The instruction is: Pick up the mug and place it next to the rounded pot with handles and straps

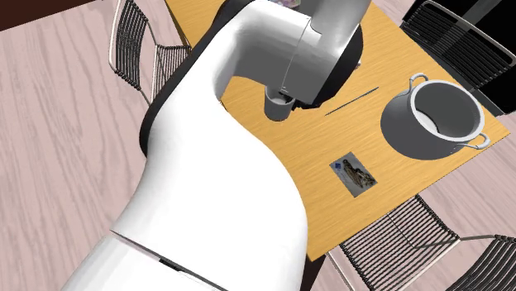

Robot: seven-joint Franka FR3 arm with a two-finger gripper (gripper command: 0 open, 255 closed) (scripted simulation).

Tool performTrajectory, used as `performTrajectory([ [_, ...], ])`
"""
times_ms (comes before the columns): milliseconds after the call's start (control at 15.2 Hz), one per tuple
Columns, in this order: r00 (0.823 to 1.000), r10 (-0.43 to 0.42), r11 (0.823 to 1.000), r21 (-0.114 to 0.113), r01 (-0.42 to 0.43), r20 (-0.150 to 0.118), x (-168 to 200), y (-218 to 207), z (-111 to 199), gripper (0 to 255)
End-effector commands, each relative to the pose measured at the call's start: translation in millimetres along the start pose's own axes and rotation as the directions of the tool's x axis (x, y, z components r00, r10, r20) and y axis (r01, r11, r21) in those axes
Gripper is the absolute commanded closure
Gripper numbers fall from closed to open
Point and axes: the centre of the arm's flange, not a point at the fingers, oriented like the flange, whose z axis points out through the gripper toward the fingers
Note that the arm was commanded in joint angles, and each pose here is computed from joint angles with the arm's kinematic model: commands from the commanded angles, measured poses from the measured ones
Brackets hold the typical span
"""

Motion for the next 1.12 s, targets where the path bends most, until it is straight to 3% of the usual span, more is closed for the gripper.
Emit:
performTrajectory([
  [0, 1.0, 0.0, 1.0, 0.0, 0.0, 0.0, 1, -1, -11, 255],
  [924, 1.0, 0.0, 1.0, 0.0, 0.0, 0.0, 4, -6, -80, 255],
  [1056, 1.0, 0.0, 1.0, 0.0, 0.0, 0.0, 18, 16, -82, 255],
])
